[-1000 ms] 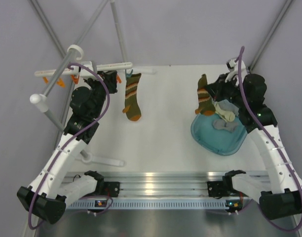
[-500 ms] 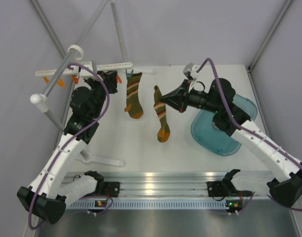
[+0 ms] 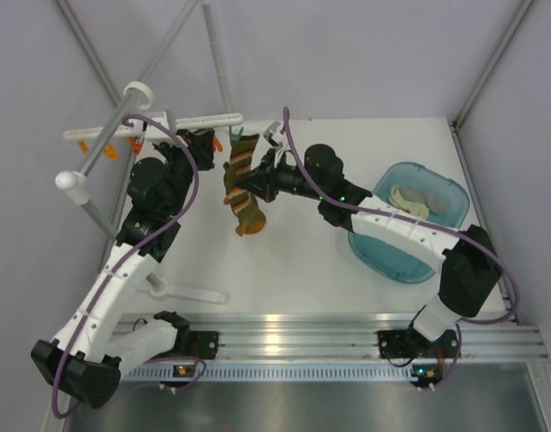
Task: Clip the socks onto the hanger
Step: Clamp the sock onto the hanger.
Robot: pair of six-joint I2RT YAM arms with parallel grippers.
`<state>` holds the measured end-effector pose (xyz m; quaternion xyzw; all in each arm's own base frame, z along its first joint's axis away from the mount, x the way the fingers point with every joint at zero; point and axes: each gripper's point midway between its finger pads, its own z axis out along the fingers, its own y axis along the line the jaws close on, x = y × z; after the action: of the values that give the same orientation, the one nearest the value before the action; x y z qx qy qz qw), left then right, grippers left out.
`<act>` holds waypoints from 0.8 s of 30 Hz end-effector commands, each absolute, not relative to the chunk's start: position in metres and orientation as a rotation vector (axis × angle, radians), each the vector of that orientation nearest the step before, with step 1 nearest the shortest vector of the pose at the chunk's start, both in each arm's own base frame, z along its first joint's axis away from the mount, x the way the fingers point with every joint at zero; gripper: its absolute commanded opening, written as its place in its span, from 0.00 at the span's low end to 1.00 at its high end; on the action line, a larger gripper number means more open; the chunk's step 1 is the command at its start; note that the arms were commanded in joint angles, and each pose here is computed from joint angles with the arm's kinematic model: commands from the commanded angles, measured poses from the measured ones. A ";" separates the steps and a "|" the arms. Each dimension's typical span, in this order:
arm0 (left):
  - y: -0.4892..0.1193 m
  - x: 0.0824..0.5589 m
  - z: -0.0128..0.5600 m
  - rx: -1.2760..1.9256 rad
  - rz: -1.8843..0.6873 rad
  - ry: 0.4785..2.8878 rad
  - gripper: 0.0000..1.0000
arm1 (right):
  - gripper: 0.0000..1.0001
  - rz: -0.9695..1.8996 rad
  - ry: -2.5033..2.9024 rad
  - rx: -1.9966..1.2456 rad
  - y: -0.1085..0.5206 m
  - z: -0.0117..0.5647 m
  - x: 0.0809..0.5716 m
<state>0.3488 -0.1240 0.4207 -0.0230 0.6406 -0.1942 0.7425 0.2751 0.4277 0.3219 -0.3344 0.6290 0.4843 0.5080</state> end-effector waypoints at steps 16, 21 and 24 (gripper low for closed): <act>-0.128 0.335 0.440 0.008 -0.460 1.352 0.00 | 0.00 1.193 1.305 -0.744 0.462 0.383 0.314; -0.130 0.337 0.440 0.010 -0.462 1.352 0.00 | 0.00 1.165 1.309 -0.758 0.462 0.379 0.318; -0.130 0.337 0.440 0.016 -0.459 1.353 0.00 | 0.00 1.138 1.316 -0.748 0.458 0.375 0.322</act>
<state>0.3443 -0.1250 0.4229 -0.0099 0.6391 -0.1950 0.7439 0.3157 0.4624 0.3385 -0.3233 0.6027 0.4915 0.5391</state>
